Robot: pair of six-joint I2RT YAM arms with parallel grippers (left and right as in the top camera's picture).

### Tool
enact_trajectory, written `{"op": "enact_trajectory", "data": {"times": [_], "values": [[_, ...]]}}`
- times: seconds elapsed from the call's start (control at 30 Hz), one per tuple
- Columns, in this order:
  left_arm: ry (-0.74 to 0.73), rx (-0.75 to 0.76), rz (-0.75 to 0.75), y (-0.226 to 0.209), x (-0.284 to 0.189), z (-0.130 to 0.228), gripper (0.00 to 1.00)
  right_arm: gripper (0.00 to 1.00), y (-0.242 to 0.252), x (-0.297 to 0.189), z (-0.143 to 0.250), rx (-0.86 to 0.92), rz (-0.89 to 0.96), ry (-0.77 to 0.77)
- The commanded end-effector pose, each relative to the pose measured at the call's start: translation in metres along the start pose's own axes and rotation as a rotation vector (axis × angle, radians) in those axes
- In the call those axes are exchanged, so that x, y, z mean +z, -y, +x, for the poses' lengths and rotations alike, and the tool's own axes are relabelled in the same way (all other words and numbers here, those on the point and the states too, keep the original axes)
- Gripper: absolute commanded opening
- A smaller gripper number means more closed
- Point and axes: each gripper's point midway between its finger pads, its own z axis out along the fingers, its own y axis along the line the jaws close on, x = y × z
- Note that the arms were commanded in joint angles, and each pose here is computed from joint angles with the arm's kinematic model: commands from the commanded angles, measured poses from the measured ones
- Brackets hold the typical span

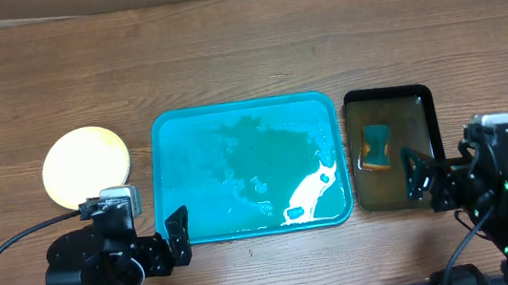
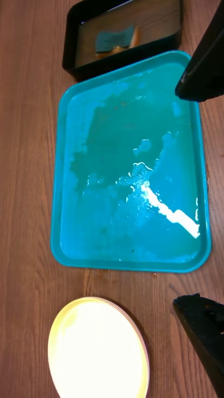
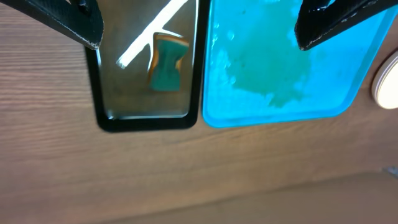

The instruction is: Clean dirty plates on tray and stack at the side

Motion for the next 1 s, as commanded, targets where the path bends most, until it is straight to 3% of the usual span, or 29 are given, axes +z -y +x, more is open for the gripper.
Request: {"op": "enact_trajectory", "data": {"times": [0.0,0.3,0.67,0.87,0.97], "values": [[0.002,0.001,-0.013,-0.003,0.0,0.002,1.0,1.0,0.005,-0.014,-0.006,-0.038,0.026,0.09],[0.002,0.001,-0.013,-0.003,0.0,0.002,1.0,1.0,0.008,-0.022,0.001,-0.047,-0.021,0.374],[0.002,0.001,-0.013,-0.003,0.0,0.002,1.0,1.0,0.01,0.015,-0.002,-0.065,-0.094,0.695],[0.002,0.001,-0.013,-0.003,0.0,0.002,1.0,1.0,0.014,0.036,0.006,-0.075,-0.118,0.817],[0.002,0.001,-0.013,-0.003,0.0,0.002,1.0,1.0,0.012,0.04,0.011,-0.123,-0.123,0.809]]}}
